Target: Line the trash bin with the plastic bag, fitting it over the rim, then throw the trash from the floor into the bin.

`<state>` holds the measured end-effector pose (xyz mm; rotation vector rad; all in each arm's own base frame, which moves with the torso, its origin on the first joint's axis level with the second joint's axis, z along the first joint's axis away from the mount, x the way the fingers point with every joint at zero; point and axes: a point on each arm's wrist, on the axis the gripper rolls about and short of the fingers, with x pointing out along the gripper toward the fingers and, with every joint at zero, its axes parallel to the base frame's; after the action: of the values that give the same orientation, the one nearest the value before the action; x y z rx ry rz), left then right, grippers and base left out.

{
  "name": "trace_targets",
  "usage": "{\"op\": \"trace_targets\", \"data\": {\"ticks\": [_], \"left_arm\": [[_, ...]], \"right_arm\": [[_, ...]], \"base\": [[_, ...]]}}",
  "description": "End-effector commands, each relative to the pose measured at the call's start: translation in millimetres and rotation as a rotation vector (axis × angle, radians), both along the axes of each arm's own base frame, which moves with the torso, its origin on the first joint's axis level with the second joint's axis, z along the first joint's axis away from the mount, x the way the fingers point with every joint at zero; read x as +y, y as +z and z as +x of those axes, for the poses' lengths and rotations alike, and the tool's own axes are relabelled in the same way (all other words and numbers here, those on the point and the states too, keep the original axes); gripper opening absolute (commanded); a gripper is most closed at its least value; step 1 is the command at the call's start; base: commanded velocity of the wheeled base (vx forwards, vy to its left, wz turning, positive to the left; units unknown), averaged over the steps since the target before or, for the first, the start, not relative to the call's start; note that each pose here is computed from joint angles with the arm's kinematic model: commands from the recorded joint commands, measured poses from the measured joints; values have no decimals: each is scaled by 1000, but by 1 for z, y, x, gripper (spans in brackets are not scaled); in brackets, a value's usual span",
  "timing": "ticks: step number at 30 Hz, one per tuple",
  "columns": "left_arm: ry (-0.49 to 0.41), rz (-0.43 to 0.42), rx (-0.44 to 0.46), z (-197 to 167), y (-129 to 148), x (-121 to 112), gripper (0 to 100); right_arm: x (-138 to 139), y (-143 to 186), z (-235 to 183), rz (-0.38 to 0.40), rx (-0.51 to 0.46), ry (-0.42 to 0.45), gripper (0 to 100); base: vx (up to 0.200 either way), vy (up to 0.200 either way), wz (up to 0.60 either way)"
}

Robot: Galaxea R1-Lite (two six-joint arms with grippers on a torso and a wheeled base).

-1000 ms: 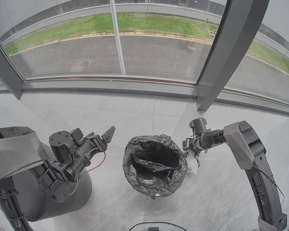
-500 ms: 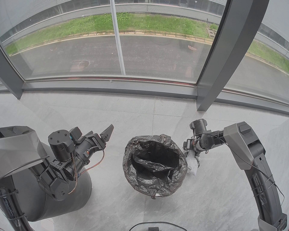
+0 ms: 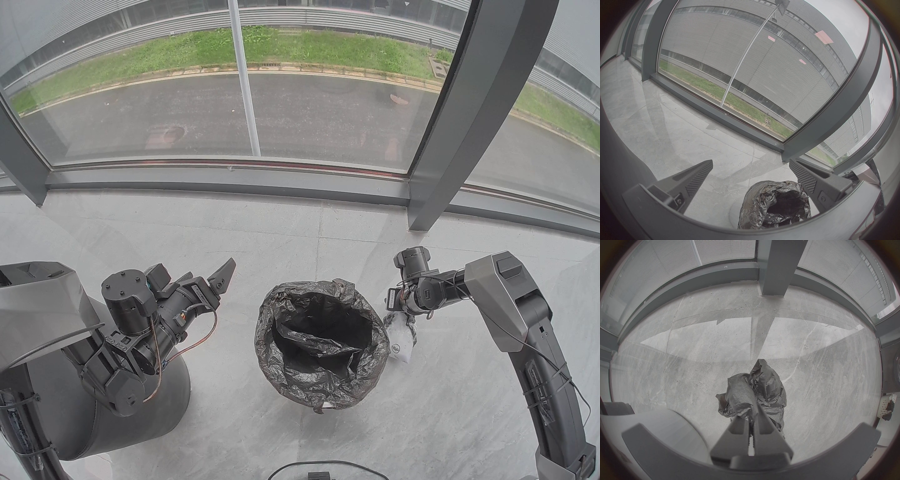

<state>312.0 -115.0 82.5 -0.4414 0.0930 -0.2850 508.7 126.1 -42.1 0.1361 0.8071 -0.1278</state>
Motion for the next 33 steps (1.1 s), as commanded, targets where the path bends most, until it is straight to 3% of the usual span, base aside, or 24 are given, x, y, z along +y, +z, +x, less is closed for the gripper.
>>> {"op": "trace_targets", "data": {"ticks": [1,6,7,9,10,13,17,19,21,25,28,33], "left_arm": [[0,-4,-10,-1,3,0,100],[0,-8,-20,-3,8,1,100],[-1,-9,-22,-4,9,1,100],[-3,-10,-25,-5,11,1,100],[-3,-12,-31,-6,13,2,100],[-1,-18,-45,-8,18,3,100],[26,-14,-48,-7,21,3,100],[29,-13,-51,-7,22,3,100],[26,-26,-56,-9,24,3,100],[34,-15,-64,-9,19,4,100],[39,-14,-62,-9,19,4,100],[83,-10,-68,-7,20,4,100]], "right_arm": [[5,51,-11,41,-35,-19,0],[21,133,-38,102,-103,-6,0],[22,176,-55,116,-142,3,0],[23,207,-71,123,-167,15,0],[19,248,-93,123,-203,18,0],[13,308,-135,127,-292,7,0],[19,361,-196,195,-387,63,0],[21,363,-201,199,-391,72,0],[36,367,-244,223,-372,180,0],[66,332,-269,219,-241,295,0],[94,299,-270,253,-173,352,0],[129,251,-249,260,-152,398,0]], "base": [[0,0,0],[0,0,0],[0,0,0],[0,0,0],[0,0,0],[0,0,0],[0,0,0],[0,0,0],[0,0,0],[0,0,0],[0,0,0],[0,0,0]]}}
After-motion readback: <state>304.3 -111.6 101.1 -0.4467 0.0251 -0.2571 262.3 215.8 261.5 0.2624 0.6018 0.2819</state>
